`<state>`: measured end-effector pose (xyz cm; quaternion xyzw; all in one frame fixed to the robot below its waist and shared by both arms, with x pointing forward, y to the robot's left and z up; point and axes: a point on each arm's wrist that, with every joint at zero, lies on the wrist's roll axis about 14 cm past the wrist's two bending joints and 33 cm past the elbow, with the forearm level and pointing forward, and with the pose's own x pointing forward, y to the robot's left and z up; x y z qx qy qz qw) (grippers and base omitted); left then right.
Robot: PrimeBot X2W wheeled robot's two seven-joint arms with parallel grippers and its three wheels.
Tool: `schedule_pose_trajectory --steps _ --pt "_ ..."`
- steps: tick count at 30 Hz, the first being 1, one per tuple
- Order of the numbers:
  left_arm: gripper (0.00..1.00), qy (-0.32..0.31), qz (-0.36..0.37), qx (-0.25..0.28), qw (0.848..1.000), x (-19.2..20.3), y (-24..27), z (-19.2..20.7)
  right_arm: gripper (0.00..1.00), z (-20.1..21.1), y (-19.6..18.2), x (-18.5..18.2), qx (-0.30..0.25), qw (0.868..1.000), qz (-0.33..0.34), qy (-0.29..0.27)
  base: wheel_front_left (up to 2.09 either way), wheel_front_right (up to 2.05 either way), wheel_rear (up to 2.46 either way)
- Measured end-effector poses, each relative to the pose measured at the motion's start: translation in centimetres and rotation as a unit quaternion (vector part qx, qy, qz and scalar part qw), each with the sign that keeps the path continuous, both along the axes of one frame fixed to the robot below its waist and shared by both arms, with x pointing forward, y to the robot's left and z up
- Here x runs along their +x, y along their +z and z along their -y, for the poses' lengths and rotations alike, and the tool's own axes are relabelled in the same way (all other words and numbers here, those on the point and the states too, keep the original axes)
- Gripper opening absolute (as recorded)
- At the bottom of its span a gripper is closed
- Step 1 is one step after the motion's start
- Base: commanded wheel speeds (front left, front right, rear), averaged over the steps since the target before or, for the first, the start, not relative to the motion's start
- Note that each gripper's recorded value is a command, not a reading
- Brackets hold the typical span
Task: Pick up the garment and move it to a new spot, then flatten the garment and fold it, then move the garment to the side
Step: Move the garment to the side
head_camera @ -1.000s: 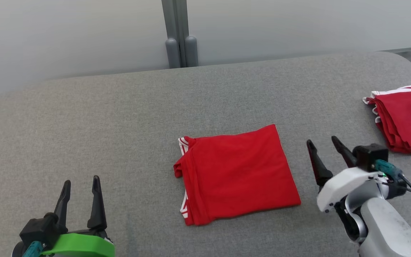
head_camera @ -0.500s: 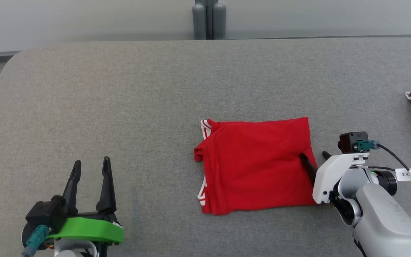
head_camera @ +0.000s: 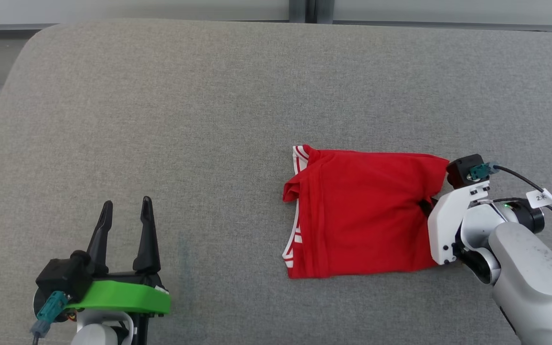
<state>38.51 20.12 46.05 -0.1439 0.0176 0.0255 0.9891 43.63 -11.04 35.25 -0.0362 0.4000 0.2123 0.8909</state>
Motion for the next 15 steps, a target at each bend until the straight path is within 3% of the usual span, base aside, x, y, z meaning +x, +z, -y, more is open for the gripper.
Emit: schedule_pose_trajectory --steps 9,15 --pt "1.0 -0.02 0.005 -0.006 1.0 0.9 0.1 1.4 0.0 1.7 1.8 1.0 -0.081 0.993 0.04 0.07 0.0 0.0 0.0" --pt "1.0 -0.04 0.023 -0.009 0.999 2.5 0.9 2.7 0.0 5.9 6.8 5.0 -0.147 0.981 0.108 0.065 0.0 0.0 0.0"
